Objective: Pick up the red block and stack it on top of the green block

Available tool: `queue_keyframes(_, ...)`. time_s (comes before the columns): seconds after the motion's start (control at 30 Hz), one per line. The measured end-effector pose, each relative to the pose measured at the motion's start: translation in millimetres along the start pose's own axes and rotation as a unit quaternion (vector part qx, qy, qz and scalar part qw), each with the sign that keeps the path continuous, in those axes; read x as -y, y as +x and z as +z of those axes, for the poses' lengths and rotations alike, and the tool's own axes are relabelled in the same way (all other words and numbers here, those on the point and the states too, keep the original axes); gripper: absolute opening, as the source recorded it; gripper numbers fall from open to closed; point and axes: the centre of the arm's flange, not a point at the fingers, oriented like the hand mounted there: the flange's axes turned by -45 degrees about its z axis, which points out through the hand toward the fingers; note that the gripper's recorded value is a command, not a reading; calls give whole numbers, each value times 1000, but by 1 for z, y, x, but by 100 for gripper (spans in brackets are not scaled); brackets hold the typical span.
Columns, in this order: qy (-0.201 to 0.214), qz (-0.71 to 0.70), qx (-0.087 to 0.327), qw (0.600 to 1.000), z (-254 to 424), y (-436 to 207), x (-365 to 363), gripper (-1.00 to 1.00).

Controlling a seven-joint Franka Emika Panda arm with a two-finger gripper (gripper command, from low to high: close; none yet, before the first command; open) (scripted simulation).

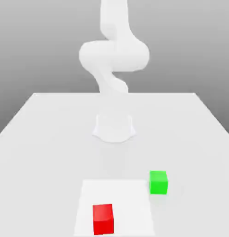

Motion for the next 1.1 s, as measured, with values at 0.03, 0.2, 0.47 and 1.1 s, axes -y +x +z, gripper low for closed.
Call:
queue_keyframes(0.03,1,-2,16,1000,22,-1,-1,0)
queue_keyframes(0.2,6,-12,90,996,122,-19,-7,0)
queue_keyframes(0.47,12,-27,204,979,265,-87,-15,0)
queue_keyframes(1.1,14,-48,355,933,453,-279,-29,-100)
